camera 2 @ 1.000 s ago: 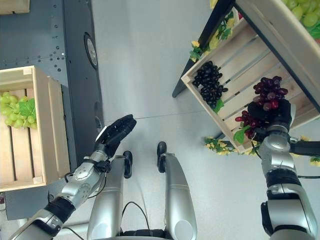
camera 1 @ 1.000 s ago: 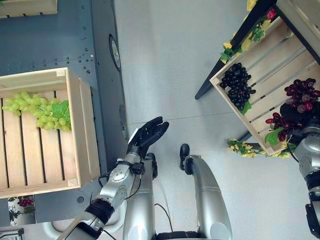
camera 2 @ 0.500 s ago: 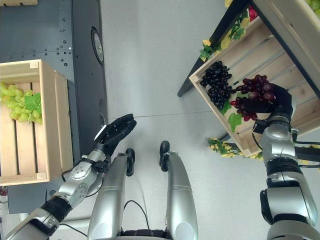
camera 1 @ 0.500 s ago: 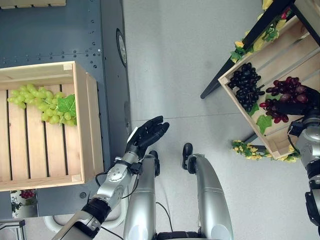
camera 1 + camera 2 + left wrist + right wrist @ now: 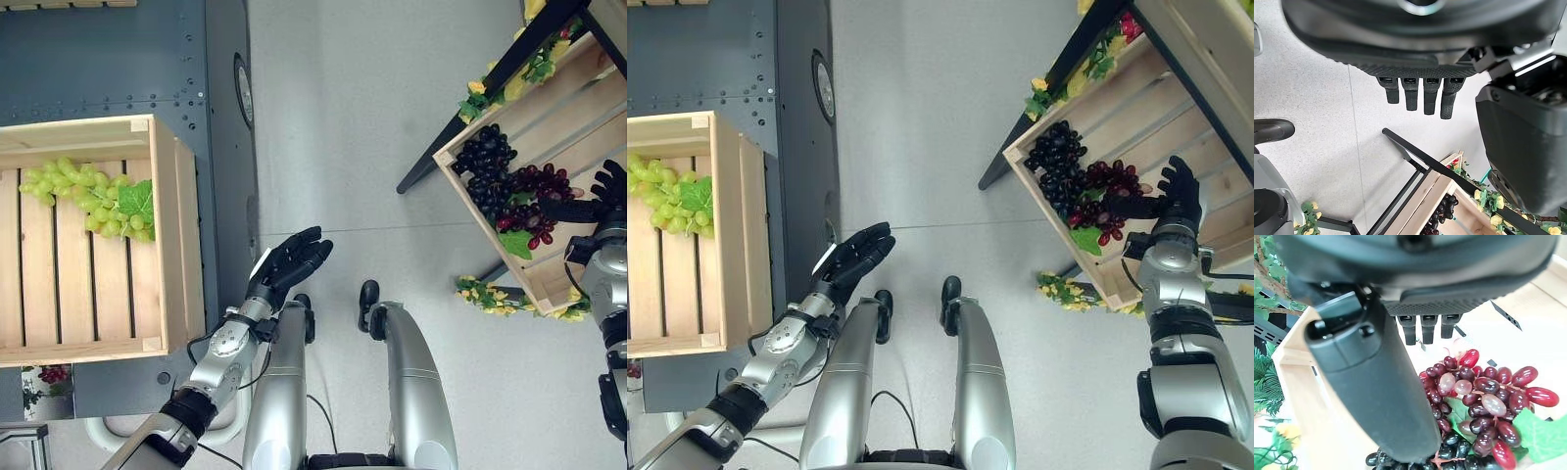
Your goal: Pick up the fruits from the basket on one side to the basket on the other side
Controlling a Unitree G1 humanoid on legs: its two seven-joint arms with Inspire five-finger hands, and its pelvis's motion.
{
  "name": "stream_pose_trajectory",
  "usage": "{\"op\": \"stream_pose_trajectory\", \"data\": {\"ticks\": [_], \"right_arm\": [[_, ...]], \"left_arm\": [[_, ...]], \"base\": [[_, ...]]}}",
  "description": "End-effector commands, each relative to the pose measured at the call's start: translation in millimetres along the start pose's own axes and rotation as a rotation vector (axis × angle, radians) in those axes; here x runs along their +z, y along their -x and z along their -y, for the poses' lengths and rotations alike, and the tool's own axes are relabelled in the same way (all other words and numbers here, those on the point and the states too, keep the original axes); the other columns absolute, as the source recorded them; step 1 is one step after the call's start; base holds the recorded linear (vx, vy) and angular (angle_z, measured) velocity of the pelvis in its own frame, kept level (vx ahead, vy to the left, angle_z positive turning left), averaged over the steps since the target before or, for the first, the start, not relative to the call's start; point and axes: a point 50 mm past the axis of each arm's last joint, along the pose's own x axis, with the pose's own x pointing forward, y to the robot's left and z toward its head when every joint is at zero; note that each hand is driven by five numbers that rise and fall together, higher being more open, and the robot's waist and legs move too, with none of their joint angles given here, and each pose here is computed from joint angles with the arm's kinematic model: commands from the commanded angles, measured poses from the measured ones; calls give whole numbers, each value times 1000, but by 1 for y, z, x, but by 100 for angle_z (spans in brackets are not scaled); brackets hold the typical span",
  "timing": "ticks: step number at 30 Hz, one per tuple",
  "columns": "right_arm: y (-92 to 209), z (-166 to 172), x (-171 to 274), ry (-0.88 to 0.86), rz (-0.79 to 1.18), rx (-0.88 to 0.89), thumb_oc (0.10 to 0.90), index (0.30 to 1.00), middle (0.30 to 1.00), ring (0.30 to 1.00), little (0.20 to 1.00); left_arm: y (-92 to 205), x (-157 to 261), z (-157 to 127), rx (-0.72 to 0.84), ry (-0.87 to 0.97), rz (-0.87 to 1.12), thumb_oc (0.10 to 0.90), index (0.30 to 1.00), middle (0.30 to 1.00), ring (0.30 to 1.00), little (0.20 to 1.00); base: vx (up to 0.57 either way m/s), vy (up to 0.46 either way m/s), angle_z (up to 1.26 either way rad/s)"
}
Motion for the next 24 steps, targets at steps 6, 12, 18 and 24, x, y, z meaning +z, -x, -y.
{"op": "stream_pose_trajectory", "data": {"ticks": [6,12,18,24], "right_arm": [[15,9,54,132,431,9,800,900,900,900,900],[46,-33,23,22,433,185,800,900,900,900,900],[71,-62,5,3,450,295,800,900,900,900,900],[80,-75,-5,-40,440,339,800,900,900,900,900]], "left_arm": [[4,57,26,-16,-236,415,800,900,900,900,900],[0,97,26,26,-474,602,800,900,900,900,900],[8,159,5,217,-495,914,800,900,900,900,900],[36,206,-20,521,-533,1249,800,900,900,900,900]], "base": [[27,48,3],[26,43,10],[16,29,10],[19,-11,20]]}}
